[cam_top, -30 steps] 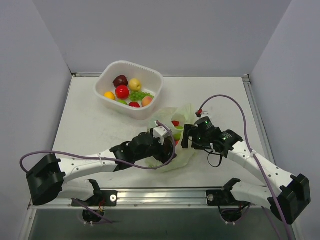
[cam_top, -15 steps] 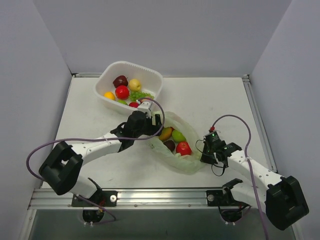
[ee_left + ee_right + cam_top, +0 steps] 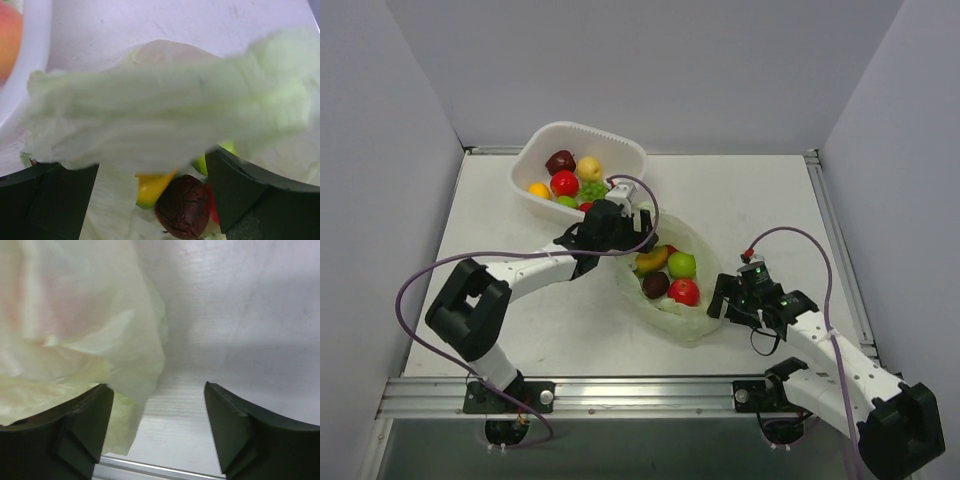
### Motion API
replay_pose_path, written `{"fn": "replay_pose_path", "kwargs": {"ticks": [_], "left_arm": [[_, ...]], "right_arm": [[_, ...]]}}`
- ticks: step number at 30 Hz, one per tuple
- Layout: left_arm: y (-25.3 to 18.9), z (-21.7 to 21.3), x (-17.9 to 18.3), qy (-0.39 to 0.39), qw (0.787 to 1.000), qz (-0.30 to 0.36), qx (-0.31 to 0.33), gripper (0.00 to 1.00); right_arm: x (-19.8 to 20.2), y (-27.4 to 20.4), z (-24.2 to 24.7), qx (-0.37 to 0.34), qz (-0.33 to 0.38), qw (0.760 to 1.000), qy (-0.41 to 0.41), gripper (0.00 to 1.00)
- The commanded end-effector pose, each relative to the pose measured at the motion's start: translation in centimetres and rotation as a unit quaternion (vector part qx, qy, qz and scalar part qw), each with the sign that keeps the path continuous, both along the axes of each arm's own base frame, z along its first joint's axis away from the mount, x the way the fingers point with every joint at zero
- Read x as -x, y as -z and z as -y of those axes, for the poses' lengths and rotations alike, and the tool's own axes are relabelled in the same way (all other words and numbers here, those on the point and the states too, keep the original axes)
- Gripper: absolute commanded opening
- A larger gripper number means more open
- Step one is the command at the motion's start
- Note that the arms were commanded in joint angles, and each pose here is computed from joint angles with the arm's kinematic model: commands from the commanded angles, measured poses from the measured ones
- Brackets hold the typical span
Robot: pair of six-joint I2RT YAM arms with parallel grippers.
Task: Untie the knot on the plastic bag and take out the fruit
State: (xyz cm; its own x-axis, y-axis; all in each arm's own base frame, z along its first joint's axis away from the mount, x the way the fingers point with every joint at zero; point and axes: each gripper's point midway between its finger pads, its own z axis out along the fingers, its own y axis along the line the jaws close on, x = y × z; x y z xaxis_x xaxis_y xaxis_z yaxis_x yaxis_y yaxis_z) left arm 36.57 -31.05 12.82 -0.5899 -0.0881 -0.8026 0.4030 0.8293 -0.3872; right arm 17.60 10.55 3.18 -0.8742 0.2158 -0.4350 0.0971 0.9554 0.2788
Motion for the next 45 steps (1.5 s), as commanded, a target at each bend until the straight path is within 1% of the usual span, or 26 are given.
{"fn": "replay_pose_path", "kwargs": {"ticks": [1,3,4,6,7,8,11,13,16,19,21,24,25,28,30,31,33,36,40,42,45], "left_arm": [[-5.5,1.1,1.2,0.041,0.997,0.050,0.047,0.96],[-5.3,0.4,2.2,0.043,0.997,0.043,0.043,0.97],[-5.9,0.0,2.9,0.046,0.997,0.044,0.043,0.97],[-5.4,-0.4,4.2,0.056,0.997,0.034,0.037,0.97],[-6.0,-0.8,4.9,0.061,0.997,0.038,0.034,0.97],[-6.1,-0.6,5.8,0.069,0.996,0.038,0.032,0.97],[-6.2,-0.6,8.4,0.089,0.995,0.050,0.008,0.97],[-6.2,-0.5,10.1,0.106,0.992,0.066,-0.009,0.97],[-6.3,0.9,12.8,0.138,0.985,0.102,-0.035,0.97],[-4.8,2.3,15.0,0.160,0.980,0.112,-0.048,0.97],[-3.3,3.0,16.2,0.177,0.977,0.104,-0.054,0.96],[-0.7,5.0,19.1,0.226,0.969,0.083,-0.062,0.96],[0.8,5.8,20.5,0.251,0.963,0.071,-0.072,0.96],[4.2,6.2,22.2,0.279,0.954,0.036,-0.100,0.91],[4.9,6.8,23.5,0.309,0.945,0.020,-0.106,0.89],[6.1,6.5,24.0,0.320,0.939,0.008,-0.127,0.88],[6.5,6.7,25.4,0.349,0.927,0.001,-0.137,0.87],[6.0,6.7,26.2,0.372,0.918,0.004,-0.134,0.87],[2.6,6.9,26.4,0.379,0.920,0.042,-0.095,0.88],[1.2,6.8,25.9,0.366,0.925,0.055,-0.085,0.90],[-1.4,6.5,24.5,0.317,0.944,0.067,-0.061,0.94]], "right_arm": [[-1.7,-5.4,-1.0,-0.004,0.067,0.996,-0.053,0.78],[-1.5,-6.8,-1.6,-0.004,0.075,0.993,-0.090,0.80],[-2.2,-8.7,-2.0,-0.010,0.095,0.991,-0.098,0.82],[-2.4,-10.0,-2.8,-0.009,0.102,0.986,-0.129,0.82],[-3.1,-11.7,-3.2,-0.013,0.119,0.984,-0.136,0.83],[-3.3,-12.3,-3.3,-0.011,0.122,0.983,-0.139,0.83],[-4.1,-13.3,-4.0,-0.005,0.125,0.981,-0.147,0.82],[-4.1,-12.6,-4.4,0.004,0.114,0.982,-0.148,0.80],[-3.9,-10.4,-4.1,0.028,0.087,0.987,-0.133,0.79],[-3.1,-7.9,-3.6,0.045,0.066,0.990,-0.118,0.78],[-2.1,-5.8,-3.0,0.045,0.045,0.993,-0.098,0.78],[-1.9,-4.4,-2.1,0.051,0.040,0.996,-0.065,0.77],[-1.6,-3.6,-1.9,0.053,0.034,0.996,-0.061,0.77],[-1.8,-2.9,-1.4,0.052,0.037,0.997,-0.040,0.77],[-2.0,-2.7,-1.2,0.050,0.035,0.998,-0.028,0.77],[-2.2,-2.7,-1.1,0.047,0.037,0.998,-0.022,0.77],[-2.4,-2.6,-0.9,0.044,0.035,0.998,-0.014,0.77],[-2.7,-2.4,-0.7,0.037,0.034,0.999,-0.004,0.77],[-2.6,-1.6,-0.5,0.032,0.026,0.999,0.002,0.77],[-2.1,-0.7,-0.2,0.035,0.017,0.999,0.003,0.77],[-1.5,0.4,0.2,0.037,0.010,0.999,0.008,0.77]]}}
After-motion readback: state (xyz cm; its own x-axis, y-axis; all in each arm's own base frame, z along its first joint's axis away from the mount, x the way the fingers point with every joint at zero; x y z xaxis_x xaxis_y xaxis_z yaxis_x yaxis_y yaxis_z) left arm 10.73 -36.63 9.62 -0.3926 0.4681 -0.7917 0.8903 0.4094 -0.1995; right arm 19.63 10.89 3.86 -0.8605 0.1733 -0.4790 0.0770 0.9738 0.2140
